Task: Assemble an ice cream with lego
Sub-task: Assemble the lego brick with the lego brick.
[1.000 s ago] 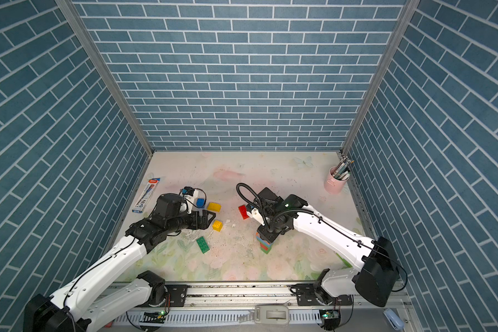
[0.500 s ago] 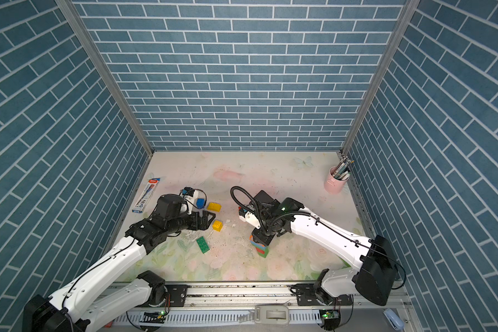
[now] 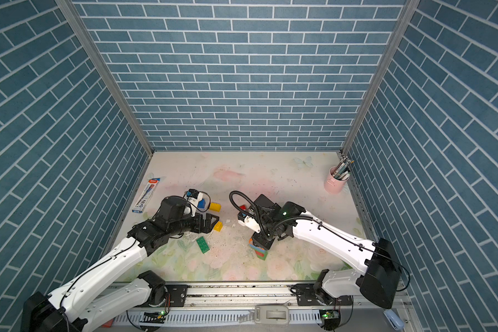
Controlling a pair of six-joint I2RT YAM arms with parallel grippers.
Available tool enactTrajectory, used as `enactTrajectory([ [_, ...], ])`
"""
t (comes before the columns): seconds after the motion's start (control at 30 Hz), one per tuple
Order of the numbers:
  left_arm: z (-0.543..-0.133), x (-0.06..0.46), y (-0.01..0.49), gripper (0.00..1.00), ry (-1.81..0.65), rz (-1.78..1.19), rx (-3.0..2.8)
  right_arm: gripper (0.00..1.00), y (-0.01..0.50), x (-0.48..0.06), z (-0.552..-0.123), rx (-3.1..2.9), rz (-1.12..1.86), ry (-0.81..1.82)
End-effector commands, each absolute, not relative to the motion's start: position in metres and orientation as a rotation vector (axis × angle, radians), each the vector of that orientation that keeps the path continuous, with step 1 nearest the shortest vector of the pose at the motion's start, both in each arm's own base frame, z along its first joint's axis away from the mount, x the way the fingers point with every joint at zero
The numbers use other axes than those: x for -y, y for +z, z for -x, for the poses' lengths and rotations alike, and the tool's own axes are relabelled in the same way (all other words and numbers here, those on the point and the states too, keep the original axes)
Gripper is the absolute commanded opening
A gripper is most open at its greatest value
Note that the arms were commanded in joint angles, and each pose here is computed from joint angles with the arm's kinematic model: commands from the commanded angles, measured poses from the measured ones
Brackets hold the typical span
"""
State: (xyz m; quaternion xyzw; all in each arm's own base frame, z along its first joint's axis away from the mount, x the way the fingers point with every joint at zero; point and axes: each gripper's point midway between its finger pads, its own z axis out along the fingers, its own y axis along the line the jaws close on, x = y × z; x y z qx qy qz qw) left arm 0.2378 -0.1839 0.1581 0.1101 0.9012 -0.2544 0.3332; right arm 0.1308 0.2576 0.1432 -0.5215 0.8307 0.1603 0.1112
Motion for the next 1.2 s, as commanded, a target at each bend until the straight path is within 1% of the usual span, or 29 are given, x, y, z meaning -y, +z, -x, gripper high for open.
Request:
enactTrajectory([
  [0.0, -0.223, 0.194, 0.141, 1.00, -0.676, -0.308, -2.382, 0.00, 0.112, -0.227, -0.100, -2.589, 1.680, 0.381],
  [0.23, -0.192, 0.224, 0.121, 0.99, -0.703, -0.446, -2.381, 0.00, 0.118, -0.229, -0.094, -2.526, 1.718, 0.394],
  [0.4, -0.170, 0.249, 0.113, 0.96, -0.745, -0.605, -2.366, 0.00, 0.118, -0.228, -0.094, -2.516, 1.727, 0.385],
  [0.47, -0.159, 0.257, 0.106, 0.96, -0.765, -0.666, -2.359, 0.00, 0.119, -0.229, -0.093, -2.511, 1.733, 0.385],
  [0.53, -0.150, 0.262, 0.100, 0.99, -0.786, -0.695, -2.347, 0.00, 0.119, -0.229, -0.092, -2.507, 1.736, 0.386],
  [0.8, -0.128, 0.291, 0.082, 1.00, -0.818, -0.702, -2.255, 0.00, 0.123, -0.229, -0.091, -2.474, 1.730, 0.378],
  [0.97, -0.114, 0.323, 0.063, 1.00, -0.769, -0.771, -2.225, 0.00, 0.123, -0.229, -0.091, -2.471, 1.729, 0.369],
  [1.07, -0.116, 0.329, 0.058, 0.99, -0.698, -0.759, -2.236, 0.00, 0.124, -0.229, -0.091, -2.465, 1.724, 0.371],
  [1.17, -0.122, 0.324, 0.059, 1.00, -0.708, -0.664, -2.227, 0.00, 0.124, -0.229, -0.091, -2.460, 1.723, 0.364],
])
